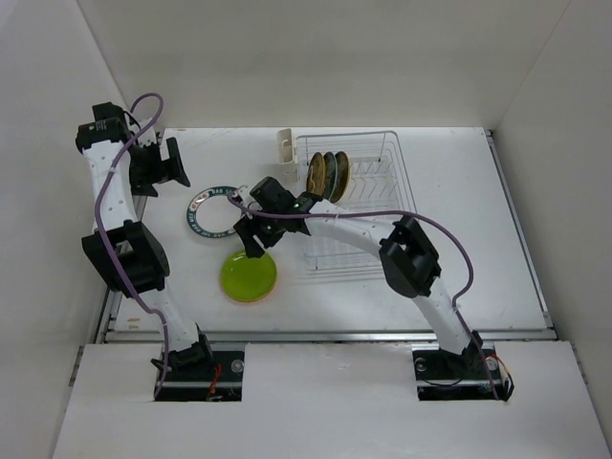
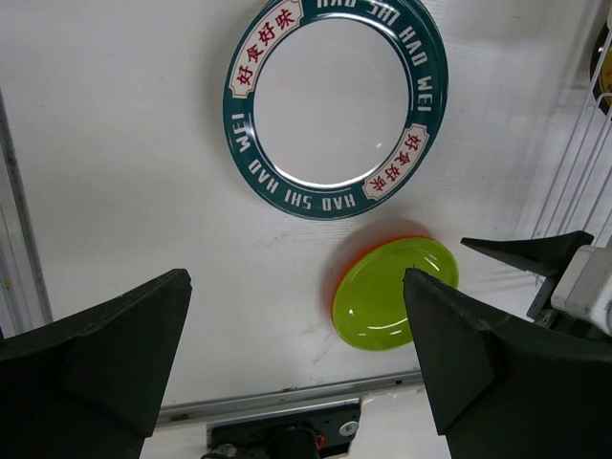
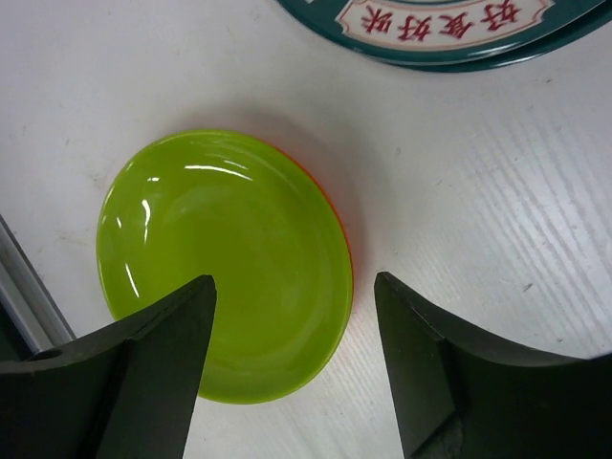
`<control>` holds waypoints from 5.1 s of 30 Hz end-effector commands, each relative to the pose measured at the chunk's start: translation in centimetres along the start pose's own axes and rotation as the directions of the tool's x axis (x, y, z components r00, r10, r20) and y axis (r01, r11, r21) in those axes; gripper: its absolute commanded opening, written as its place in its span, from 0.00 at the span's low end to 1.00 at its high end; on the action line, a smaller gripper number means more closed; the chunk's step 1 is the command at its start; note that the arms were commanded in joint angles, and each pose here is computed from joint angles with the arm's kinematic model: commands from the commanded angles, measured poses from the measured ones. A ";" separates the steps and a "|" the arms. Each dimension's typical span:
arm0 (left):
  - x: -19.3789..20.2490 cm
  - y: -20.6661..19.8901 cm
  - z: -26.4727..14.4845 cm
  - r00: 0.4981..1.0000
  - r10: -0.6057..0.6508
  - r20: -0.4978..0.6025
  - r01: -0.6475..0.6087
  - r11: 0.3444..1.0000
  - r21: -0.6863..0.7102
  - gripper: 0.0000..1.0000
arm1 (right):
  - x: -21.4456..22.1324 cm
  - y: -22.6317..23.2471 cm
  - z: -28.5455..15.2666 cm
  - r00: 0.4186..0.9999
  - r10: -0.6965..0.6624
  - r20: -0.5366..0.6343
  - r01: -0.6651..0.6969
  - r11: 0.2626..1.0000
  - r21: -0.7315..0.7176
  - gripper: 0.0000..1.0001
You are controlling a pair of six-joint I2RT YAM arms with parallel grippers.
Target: Unload the plates from the dish rack
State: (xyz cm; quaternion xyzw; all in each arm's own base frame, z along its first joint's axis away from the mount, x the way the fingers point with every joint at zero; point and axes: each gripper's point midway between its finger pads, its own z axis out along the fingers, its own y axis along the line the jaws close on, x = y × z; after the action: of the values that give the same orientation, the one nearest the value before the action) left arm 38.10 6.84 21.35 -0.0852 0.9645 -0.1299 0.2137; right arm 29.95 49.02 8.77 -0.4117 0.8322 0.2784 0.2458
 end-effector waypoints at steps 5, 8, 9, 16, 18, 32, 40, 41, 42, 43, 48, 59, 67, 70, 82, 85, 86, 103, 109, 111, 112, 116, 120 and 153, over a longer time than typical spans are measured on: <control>0.1 -0.2 -1.8 0.999 -0.011 0.040 0.011 1.000 0.001 0.92 | -1.1 1.5 -2.0 0.999 -0.044 0.024 0.044 0.999 0.001 0.73; 0.1 -0.4 -1.8 0.999 -0.011 0.041 0.011 1.000 0.011 0.92 | -3.8 2.5 -5.0 0.994 -0.044 0.103 0.044 0.999 0.002 0.73; 0.1 -0.6 -1.8 0.999 -0.011 0.042 0.010 1.000 0.024 0.92 | -4.7 2.9 -5.9 0.990 -0.051 0.134 0.051 0.999 0.000 0.73; -0.3 -1.1 -2.4 0.998 -0.006 0.057 0.004 0.999 0.035 0.92 | -9.4 4.1 -13.0 0.946 0.016 0.323 -0.024 1.000 0.019 0.78; 0.1 -1.0 -2.2 0.999 0.002 0.053 -0.003 0.999 0.035 0.92 | -9.5 3.7 -14.3 0.941 0.033 0.337 -0.043 0.999 0.021 0.78; 0.8 -0.7 -2.7 0.998 0.015 0.061 -0.015 1.000 0.006 0.93 | -8.6 -11.3 -22.3 0.797 0.339 0.500 -0.499 0.837 0.227 0.79; 0.8 -0.2 -2.7 0.998 0.024 0.058 -0.022 0.999 -0.023 0.93 | -6.8 -20.8 -25.6 0.710 0.350 0.611 -0.675 0.586 0.449 0.59; 0.8 0.0 -2.7 0.998 0.024 0.057 -0.022 0.999 -0.032 0.93 | -6.6 -21.5 -26.0 0.705 0.347 0.619 -0.683 0.569 0.458 0.58; 0.8 0.0 -2.7 0.998 0.024 0.057 -0.022 0.999 -0.032 0.93 | -6.2 -22.2 -25.2 0.715 0.355 0.603 -0.681 0.550 0.483 0.58; 0.8 0.0 -2.7 0.998 0.024 0.057 -0.022 0.999 -0.032 0.94 | -5.9 -23.1 -25.2 0.714 0.354 0.604 -0.686 0.524 0.504 0.58; 1.3 0.0 -2.6 0.998 0.029 0.047 -0.028 0.999 -0.032 0.96 | -4.9 -26.0 -25.6 0.679 0.339 0.651 -0.730 0.409 0.548 0.58; 1.5 0.2 -2.4 0.999 0.026 0.037 -0.024 0.999 -0.040 0.97 | -3.4 -27.5 -20.5 0.696 0.401 0.596 -0.716 0.449 0.535 0.48; 1.8 0.6 -1.9 1.000 0.019 0.019 -0.019 0.999 -0.047 0.97 | -1.0 -28.3 -17.0 0.718 0.451 0.531 -0.696 0.451 0.559 0.45; 1.8 0.6 -1.9 1.000 0.019 0.019 -0.019 0.999 -0.047 0.97 | -1.0 -28.3 -16.5 0.718 0.456 0.527 -0.696 0.459 0.552 0.42; 1.5 0.1 -2.4 0.999 0.026 0.038 -0.025 0.999 -0.031 0.99 | -2.3 -27.7 -21.2 0.752 0.346 0.561 -0.658 0.434 0.615 0.00; 1.7 0.0 -2.5 0.999 0.026 0.038 -0.025 0.999 -0.031 1.00 | -3.6 -27.1 -23.7 0.752 0.288 0.593 -0.656 0.414 0.631 0.00; 1.7 0.0 -2.5 0.999 0.026 0.038 -0.025 0.999 -0.031 1.00 | -4.1 -27.0 -24.6 0.747 0.276 0.605 -0.661 0.406 0.630 0.00; 1.5 0.2 -3.1 0.998 0.023 0.054 -0.020 0.998 -0.052 1.00 | -11.0 -15.1 -33.7 0.802 -0.043 0.596 -0.493 0.515 0.701 0.00; 1.5 0.7 -3.3 0.998 0.027 0.060 -0.021 0.996 -0.090 1.00 | -9.6 2.2 -18.6 0.926 -0.075 0.371 0.078 0.997 0.008 0.00; 1.6 1.2 -3.3 0.998 0.026 0.057 -0.020 0.993 -0.115 1.00 | -9.0 4.1 -16.8 0.946 -0.070 0.318 0.107 0.989 -0.100 0.00; 1.6 1.2 -3.3 0.998 0.026 0.057 -0.020 0.993 -0.116 1.00 | -7.1 3.5 -14.1 0.973 -0.045 0.226 0.074 0.990 -0.124 0.00; 1.8 1.3 -3.4 0.999 0.023 0.048 -0.017 0.992 -0.124 1.00 | -6.7 3.3 -10.8 0.990 -0.032 0.141 0.057 0.983 -0.174 0.00; 1.8 1.2 -3.3 0.999 0.023 0.049 -0.017 0.993 -0.115 1.00 | -5.7 3.1 -8.0 0.993 -0.026 0.114 0.050 0.976 -0.211 0.00; 2.4 1.3 -3.3 0.999 0.025 0.023 -0.022 0.993 -0.118 1.00 | 3.0 0.4 -0.8 0.988 -0.001 -0.154 -0.010 0.997 -0.071 0.59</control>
State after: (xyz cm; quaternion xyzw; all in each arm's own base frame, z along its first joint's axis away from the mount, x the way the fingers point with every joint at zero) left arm 35.35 8.48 21.61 -0.0877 0.9709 -0.0696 0.2119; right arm 27.98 46.22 7.27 -0.4278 0.8423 0.2896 0.1540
